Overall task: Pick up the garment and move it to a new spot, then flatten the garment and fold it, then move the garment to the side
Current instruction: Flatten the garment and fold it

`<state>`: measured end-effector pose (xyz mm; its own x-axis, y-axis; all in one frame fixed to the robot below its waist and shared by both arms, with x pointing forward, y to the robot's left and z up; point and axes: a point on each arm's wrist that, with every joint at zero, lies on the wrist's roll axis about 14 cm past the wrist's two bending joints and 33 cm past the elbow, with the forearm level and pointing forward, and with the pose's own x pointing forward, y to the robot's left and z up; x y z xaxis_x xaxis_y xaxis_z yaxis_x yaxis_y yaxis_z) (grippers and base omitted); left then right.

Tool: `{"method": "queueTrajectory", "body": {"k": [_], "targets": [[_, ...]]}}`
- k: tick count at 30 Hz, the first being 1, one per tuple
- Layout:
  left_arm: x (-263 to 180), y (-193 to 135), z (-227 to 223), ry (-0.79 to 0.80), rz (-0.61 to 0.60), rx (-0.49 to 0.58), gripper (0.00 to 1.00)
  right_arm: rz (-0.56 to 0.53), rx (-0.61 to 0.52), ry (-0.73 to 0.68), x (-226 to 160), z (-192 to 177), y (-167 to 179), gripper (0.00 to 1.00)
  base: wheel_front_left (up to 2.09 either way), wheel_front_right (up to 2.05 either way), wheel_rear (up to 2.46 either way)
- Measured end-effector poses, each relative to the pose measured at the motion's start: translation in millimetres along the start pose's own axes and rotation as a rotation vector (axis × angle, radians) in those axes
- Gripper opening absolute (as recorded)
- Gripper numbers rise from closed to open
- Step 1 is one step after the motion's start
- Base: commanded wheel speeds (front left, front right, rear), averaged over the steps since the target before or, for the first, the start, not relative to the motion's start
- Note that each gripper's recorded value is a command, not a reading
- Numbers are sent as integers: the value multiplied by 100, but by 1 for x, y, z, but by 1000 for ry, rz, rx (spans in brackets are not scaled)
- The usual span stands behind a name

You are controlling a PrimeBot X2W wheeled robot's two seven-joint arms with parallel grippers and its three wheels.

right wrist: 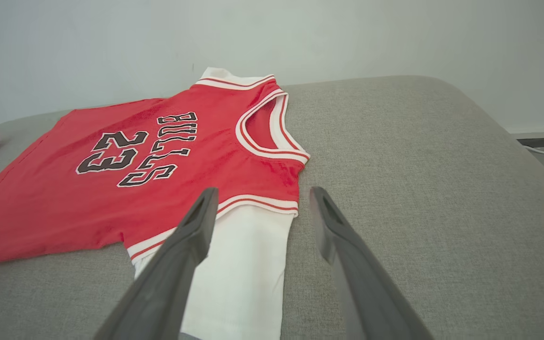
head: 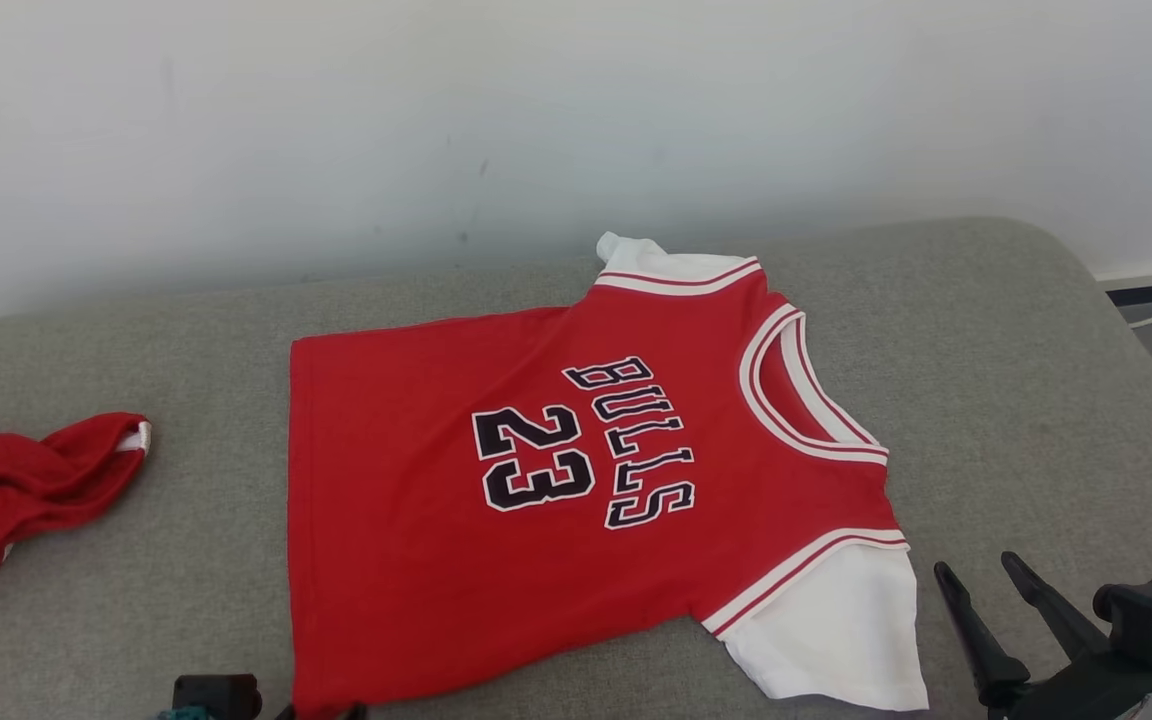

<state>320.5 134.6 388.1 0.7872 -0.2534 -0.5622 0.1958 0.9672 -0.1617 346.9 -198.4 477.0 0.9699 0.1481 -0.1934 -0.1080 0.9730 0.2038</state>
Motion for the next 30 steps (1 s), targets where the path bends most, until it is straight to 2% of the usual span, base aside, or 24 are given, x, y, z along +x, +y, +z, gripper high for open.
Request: {"method": "queueTrajectory", "body": {"k": [3,5,6,7,12,24,30], "targets": [[4,-3,-3,20,-8,8,100,-10,0,13,-1,-3,-3,100,0,0,0],[7,-4,-2,22,-14,16,49,-16,1,19,-2,-5,-5,100,0,0,0],[8,-4,-1,20,-14,20,4,-18,1,23,-2,-6,-6,100,0,0,0],[9,-5,1,17,-14,25,0,-19,0,26,-2,-7,-7,100,0,0,0],[13,-6,3,8,-14,37,0,-13,-2,70,1,-17,-6,100,0,0,0],[12,-3,0,0,0,51,0,5,-11,348,1,-78,-4,100,0,0,0],[10,-2,4,-28,4,46,0,32,-2,463,-3,-103,7,100,0,0,0]]}}
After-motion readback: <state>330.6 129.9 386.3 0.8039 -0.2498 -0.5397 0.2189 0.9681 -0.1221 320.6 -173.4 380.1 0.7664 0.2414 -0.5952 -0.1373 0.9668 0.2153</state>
